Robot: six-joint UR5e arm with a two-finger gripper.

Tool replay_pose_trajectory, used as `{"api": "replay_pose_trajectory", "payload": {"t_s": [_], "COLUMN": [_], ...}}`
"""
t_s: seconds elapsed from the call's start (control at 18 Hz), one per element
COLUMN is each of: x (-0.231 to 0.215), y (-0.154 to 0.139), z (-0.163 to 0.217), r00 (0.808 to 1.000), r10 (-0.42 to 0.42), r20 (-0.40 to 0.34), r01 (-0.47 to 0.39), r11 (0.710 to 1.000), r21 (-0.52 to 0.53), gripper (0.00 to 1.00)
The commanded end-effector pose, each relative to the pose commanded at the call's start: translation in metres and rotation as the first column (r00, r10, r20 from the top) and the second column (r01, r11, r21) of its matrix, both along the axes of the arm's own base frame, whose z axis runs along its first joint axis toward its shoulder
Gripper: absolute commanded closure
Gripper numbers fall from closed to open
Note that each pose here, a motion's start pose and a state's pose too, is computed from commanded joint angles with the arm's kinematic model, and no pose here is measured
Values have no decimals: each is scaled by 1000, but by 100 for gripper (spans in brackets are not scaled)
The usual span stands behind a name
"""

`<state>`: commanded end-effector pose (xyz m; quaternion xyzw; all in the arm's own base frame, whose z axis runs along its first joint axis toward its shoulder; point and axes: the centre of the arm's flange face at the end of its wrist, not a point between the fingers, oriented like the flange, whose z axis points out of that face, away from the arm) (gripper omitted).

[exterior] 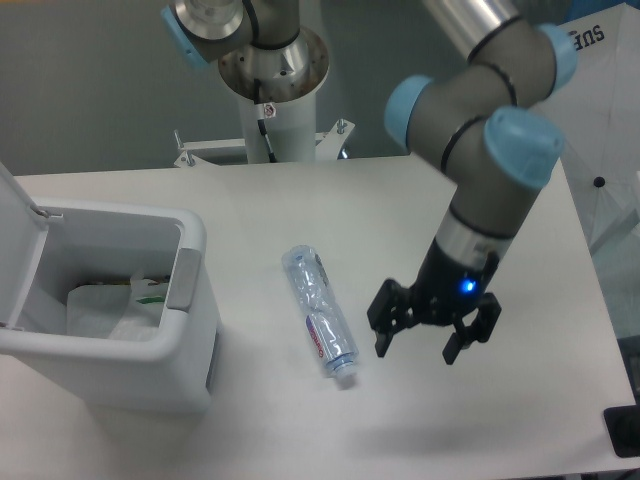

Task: Place the trash in the trash can
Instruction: 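Move the open gripper back over the clear water bottle, then lower the gripper to the bottle's cap end and close on it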

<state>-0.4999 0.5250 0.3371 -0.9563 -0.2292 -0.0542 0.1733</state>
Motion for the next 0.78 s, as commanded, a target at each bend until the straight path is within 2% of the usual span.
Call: {"api": "replay_pose_trajectory", "payload": {"t_s": [0.11,0.28,0.5,0.78], "x": [1,3,15,30], "y": [7,18,34,52], "z": [-8,-16,-48,-86], "r00": [1000,998,999,999], "r10": [-6,-17,-21,11], "r20": [4,54,47,50], "r01": [6,24,34,8], "r11": [998,991,959,932], "r21": [-61,-129,-283,-363], "gripper": [0,0,0,1]}}
